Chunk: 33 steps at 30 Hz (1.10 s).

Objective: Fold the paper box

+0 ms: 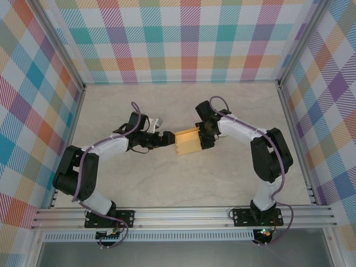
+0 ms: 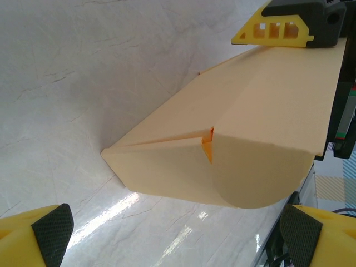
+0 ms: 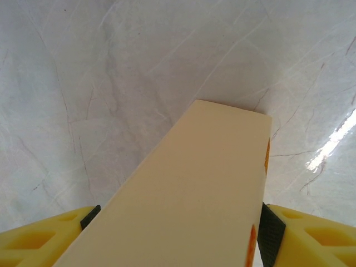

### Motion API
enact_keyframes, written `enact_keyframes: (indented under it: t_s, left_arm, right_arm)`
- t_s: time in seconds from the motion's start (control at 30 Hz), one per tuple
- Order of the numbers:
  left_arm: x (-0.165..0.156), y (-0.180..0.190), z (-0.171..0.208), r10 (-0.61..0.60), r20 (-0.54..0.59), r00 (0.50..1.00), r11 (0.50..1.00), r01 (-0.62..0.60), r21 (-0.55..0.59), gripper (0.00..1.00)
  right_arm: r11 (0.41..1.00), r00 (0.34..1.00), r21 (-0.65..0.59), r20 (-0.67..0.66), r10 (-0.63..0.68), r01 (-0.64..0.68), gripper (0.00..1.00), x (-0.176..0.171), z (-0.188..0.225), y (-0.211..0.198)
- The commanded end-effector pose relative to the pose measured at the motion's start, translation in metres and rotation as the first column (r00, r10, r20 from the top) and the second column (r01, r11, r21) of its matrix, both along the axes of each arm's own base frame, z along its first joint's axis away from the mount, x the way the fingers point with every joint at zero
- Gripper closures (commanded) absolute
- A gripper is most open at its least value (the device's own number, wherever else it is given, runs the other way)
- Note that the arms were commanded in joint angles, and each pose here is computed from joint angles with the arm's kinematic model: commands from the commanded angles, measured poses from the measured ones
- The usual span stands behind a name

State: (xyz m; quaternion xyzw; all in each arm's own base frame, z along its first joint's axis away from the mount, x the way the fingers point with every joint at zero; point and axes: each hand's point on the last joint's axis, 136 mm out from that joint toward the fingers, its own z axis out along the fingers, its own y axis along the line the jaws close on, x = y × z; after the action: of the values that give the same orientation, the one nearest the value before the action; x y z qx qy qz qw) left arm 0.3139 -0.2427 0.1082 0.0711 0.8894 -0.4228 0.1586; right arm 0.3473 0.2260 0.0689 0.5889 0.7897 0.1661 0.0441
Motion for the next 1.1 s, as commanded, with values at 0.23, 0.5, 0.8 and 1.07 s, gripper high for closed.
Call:
enact_keyframes:
  t_s: [0.23,0.5,0.8,1.07]
  left_arm:
    - [0.002,0.011,0.023,-0.024,0.092,0.995,0.999,0.021,0.027,0.02]
    - [0.009,0.032,0.031,0.04,0.147,0.988,0.997,-0.05,0.062,0.01]
    - [0.016,0.016,0.011,0.061,0.077,0.995,0.998,-0.061,0.0,0.02]
    - [0.014,0.001,0.009,0.04,0.065,0.997,0.999,-0.038,-0.024,0.02]
  right_arm:
    - [0.999,0.994,-0.046,-0.112,0.02,-0.026,0.27,-0.024,-0.023,-0.004]
    - [0.999,0.994,-0.042,-0.109,0.02,-0.025,0.27,-0.024,-0.024,-0.003]
    - [0.999,0.994,-0.035,-0.106,0.031,-0.034,0.27,-0.025,-0.022,-0.002]
    - [0.999,0.993,-0.019,-0.111,0.04,-0.042,0.27,-0.022,-0.024,0.003]
